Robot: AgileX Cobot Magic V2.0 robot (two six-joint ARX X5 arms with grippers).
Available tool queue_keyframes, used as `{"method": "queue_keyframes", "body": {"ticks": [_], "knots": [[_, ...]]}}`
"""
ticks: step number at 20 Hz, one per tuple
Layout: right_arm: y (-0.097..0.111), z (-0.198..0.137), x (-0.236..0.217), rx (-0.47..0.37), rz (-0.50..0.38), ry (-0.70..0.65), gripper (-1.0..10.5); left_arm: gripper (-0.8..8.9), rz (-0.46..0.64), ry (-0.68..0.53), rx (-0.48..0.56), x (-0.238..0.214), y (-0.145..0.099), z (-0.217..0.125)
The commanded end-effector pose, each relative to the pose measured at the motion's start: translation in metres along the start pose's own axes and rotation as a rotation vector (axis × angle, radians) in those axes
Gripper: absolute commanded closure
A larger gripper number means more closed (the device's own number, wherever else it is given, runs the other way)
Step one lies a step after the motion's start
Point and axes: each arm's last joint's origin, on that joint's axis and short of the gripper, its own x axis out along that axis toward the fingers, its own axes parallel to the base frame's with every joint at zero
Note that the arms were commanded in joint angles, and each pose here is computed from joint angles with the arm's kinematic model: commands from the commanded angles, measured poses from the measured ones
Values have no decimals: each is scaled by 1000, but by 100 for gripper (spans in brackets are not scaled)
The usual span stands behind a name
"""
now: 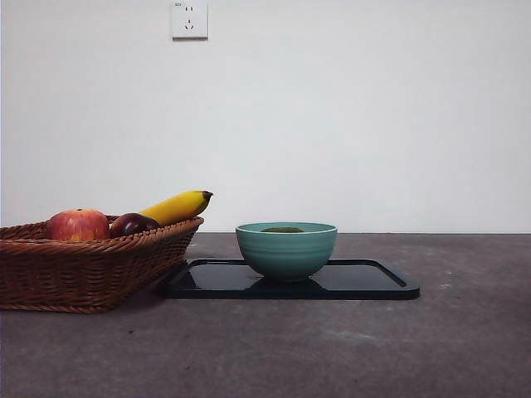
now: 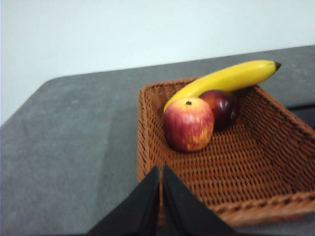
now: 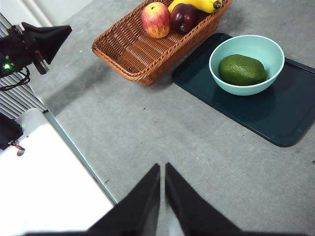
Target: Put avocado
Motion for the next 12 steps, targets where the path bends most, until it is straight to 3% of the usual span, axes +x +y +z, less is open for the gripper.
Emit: {"method": "queue_keyframes", "body": {"ticks": [1, 12], "knots": [[1, 2, 0, -5, 8, -9, 940, 805, 0, 63, -23, 2, -1, -11], [1, 2, 0, -5, 8, -9, 940, 805, 1, 61, -27, 2, -1, -11]]}}
